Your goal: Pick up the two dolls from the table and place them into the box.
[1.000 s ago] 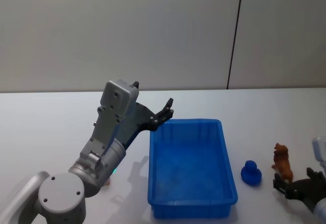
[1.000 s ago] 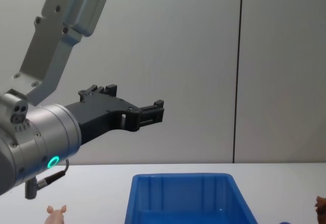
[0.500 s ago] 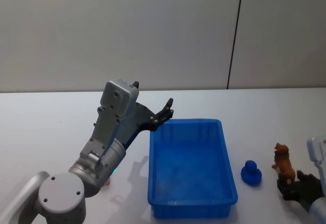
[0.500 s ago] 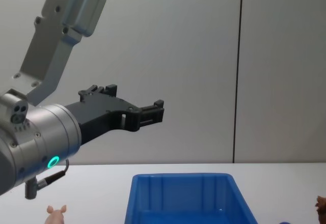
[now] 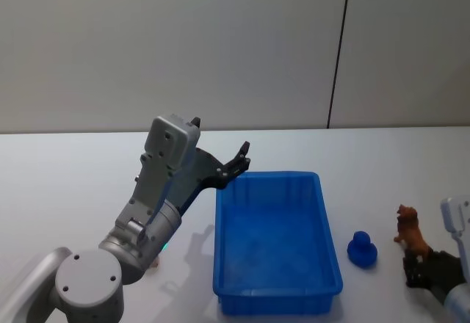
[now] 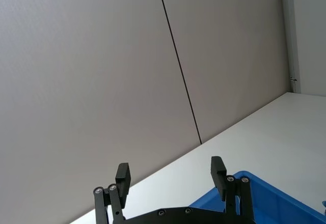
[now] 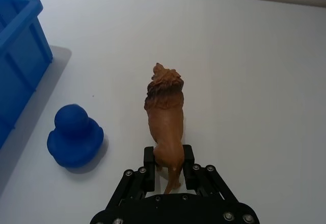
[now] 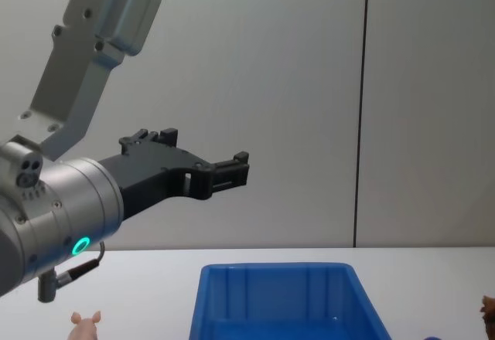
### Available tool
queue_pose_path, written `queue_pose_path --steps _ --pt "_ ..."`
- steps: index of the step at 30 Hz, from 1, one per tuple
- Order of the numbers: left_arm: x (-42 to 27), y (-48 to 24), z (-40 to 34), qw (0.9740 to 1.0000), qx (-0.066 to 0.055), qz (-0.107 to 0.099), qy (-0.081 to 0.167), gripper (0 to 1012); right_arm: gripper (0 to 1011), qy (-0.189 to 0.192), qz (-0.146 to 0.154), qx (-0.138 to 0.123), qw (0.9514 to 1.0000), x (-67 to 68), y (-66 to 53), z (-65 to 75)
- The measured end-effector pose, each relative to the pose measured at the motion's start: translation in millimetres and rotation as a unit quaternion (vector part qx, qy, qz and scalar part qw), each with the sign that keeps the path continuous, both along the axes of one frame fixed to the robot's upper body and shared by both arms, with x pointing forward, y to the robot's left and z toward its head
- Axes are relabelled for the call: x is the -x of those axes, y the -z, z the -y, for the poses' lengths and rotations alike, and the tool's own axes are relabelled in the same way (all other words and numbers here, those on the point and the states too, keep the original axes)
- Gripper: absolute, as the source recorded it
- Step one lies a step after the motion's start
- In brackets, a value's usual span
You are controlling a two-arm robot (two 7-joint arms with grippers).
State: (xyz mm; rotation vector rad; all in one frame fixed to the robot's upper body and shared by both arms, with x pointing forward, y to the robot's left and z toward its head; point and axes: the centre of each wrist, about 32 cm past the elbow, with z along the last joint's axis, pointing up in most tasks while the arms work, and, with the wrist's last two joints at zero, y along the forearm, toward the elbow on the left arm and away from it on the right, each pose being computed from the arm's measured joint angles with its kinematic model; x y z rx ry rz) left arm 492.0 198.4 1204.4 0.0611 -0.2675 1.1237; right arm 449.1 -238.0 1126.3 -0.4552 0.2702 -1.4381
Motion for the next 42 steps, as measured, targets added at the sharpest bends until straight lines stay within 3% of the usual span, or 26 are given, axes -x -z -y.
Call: queue_pose_path --steps 12,21,29,42 --pt "0.0 0.0 0.0 1.0 0.0 0.0 0.0 1001 296 -0.003 0.051 0.008 0.9987 -0.5 -7.9 0.0" --pt "0.0 0.0 0.0 1.0 0.0 0.0 0.0 1001 296 -0.012 0.112 0.012 0.9936 -0.9 -21.9 -2.5" --pt "0.0 0.0 0.0 1.0 0.0 0.0 0.0 1001 297 -0.039 0.174 0.009 0.984 -1.7 -38.1 -8.3" --pt "0.0 0.0 0.0 1.0 0.0 0.0 0.0 1001 296 -0.112 0.249 -0.017 0.9618 -3.4 -62.9 -23.2"
